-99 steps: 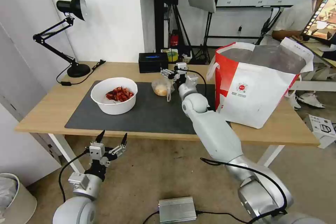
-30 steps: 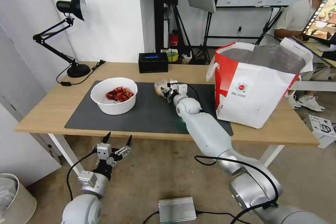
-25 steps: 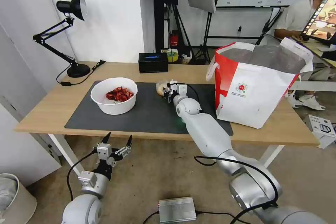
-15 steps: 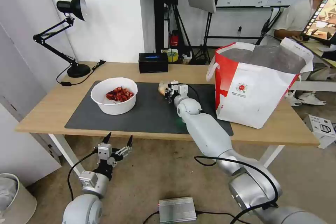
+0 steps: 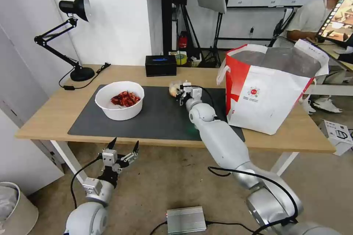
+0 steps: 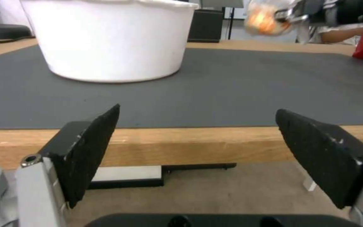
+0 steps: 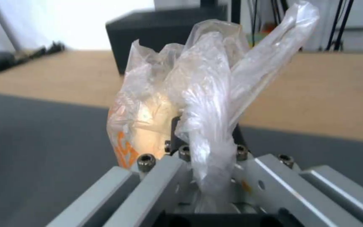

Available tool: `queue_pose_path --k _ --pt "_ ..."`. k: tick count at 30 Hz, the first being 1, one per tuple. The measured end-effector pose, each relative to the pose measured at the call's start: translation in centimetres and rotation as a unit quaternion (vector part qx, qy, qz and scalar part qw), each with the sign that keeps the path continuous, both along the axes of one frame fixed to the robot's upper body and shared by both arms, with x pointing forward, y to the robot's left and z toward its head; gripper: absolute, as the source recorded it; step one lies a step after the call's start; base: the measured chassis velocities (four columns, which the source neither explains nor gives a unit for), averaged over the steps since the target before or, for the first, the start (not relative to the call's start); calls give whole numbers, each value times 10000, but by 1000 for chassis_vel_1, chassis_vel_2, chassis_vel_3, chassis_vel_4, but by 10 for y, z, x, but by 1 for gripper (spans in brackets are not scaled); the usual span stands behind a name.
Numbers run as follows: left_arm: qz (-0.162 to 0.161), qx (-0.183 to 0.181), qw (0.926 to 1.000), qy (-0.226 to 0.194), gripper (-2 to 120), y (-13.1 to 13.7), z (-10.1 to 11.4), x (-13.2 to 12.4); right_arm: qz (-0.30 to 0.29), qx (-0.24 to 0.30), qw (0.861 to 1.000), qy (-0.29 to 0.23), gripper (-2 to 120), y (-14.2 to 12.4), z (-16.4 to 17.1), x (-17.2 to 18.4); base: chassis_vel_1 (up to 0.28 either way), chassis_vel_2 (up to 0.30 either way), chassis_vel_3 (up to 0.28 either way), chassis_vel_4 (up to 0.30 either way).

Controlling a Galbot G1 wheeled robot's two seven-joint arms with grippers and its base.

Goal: Pick up the trash from the table and place it into the takeout bag.

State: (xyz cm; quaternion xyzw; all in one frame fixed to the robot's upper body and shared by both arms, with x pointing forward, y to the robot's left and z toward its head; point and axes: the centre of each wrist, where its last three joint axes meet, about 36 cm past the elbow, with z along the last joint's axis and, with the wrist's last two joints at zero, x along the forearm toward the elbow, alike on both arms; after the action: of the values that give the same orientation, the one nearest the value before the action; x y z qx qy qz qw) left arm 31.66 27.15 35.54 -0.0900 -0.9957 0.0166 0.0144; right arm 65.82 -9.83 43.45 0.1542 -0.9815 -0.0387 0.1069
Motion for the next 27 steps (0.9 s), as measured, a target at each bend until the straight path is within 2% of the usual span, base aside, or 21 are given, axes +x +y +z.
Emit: queue_pose_path --k 11,13,14,18,21,27 --pt "21 3 10000 27 100 2 -2 0 123 -109 9947 -1017 1 -40 -2 -25 0 0 0 0" --pt "11 7 10000 28 100 2 -2 0 222 -151 9873 -1563 1 -53 2 -39 0 0 0 0" --pt "11 7 10000 28 100 2 -2 0 222 -151 9873 -1563 1 -53 2 -39 0 0 0 0" --pt "-8 -3 10000 -17 100 4 4 -3 376 -81 9651 -2590 1 -82 25 -70 0 0 0 0" --pt "-8 -9 10000 -18 100 5 4 -4 370 -65 9613 -2728 1 -87 29 -75 0 0 0 0" --pt "-18 -5 10000 -62 100 8 10 -7 245 32 9437 -3298 0 -114 57 -96 0 0 0 0"
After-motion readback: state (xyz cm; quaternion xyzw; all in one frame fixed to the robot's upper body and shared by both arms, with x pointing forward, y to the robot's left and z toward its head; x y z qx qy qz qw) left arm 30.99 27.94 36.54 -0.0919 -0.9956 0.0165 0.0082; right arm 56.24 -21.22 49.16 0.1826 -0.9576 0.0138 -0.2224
